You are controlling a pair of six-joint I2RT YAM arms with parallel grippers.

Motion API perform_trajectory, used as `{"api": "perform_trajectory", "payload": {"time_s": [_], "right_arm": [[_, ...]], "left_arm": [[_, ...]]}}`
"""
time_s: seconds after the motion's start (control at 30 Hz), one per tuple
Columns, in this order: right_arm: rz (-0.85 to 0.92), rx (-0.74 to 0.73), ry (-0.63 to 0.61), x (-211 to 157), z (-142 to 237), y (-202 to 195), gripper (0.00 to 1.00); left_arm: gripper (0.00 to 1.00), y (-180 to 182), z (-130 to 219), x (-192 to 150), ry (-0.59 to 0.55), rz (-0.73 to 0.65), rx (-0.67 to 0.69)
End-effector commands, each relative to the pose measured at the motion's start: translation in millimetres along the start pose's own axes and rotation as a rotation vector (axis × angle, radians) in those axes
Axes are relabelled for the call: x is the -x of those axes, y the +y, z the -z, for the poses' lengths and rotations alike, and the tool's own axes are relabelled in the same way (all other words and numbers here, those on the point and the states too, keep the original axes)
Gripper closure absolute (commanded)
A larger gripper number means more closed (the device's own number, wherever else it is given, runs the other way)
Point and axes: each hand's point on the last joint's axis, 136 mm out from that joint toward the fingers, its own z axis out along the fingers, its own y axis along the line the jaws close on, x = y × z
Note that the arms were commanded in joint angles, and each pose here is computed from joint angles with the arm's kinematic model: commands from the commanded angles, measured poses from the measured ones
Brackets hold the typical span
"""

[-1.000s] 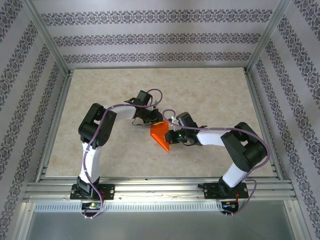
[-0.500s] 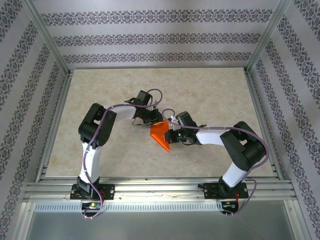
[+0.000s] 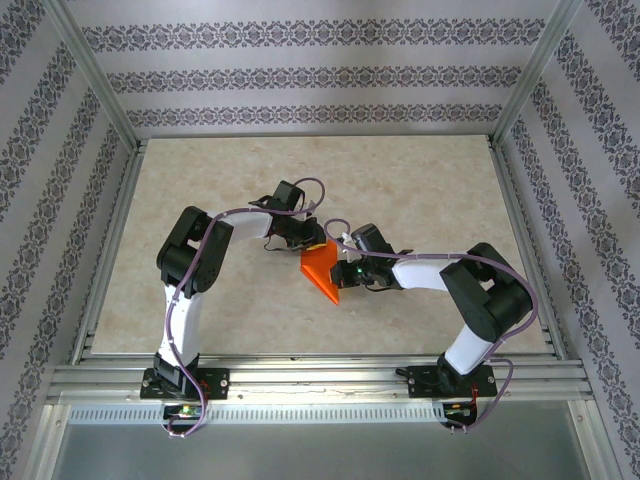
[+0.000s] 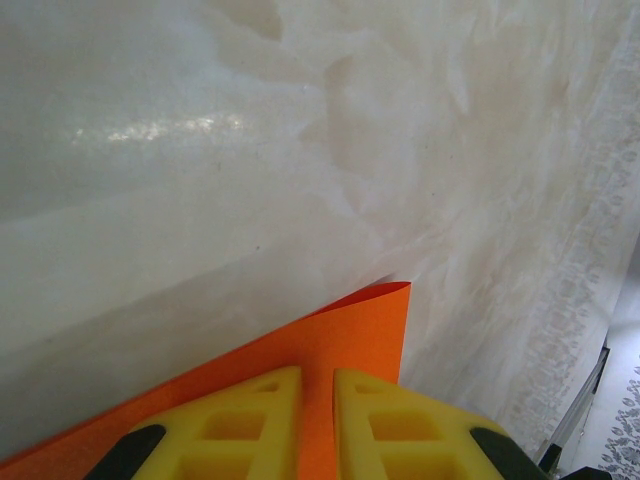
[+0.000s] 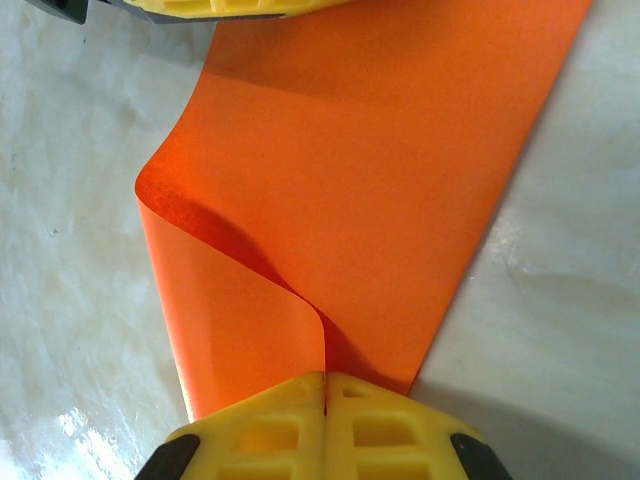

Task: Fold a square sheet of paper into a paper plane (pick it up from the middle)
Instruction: Third fold the triangle at the center of the table.

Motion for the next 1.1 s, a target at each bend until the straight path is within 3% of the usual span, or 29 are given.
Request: {"api": "perform_trajectory", "payload": {"time_s": [0.0, 1.07], "right_arm": [[0.025, 0.001, -0.001, 5, -2, 6, 1.0], [0.016, -0.026, 0.046, -8, -10, -3, 1.0]], "left_arm": [[0.82, 4, 2, -11, 0.021, 0.014, 0.025], [0.82, -8, 10, -6, -0.001, -0.002, 0.011]]}}
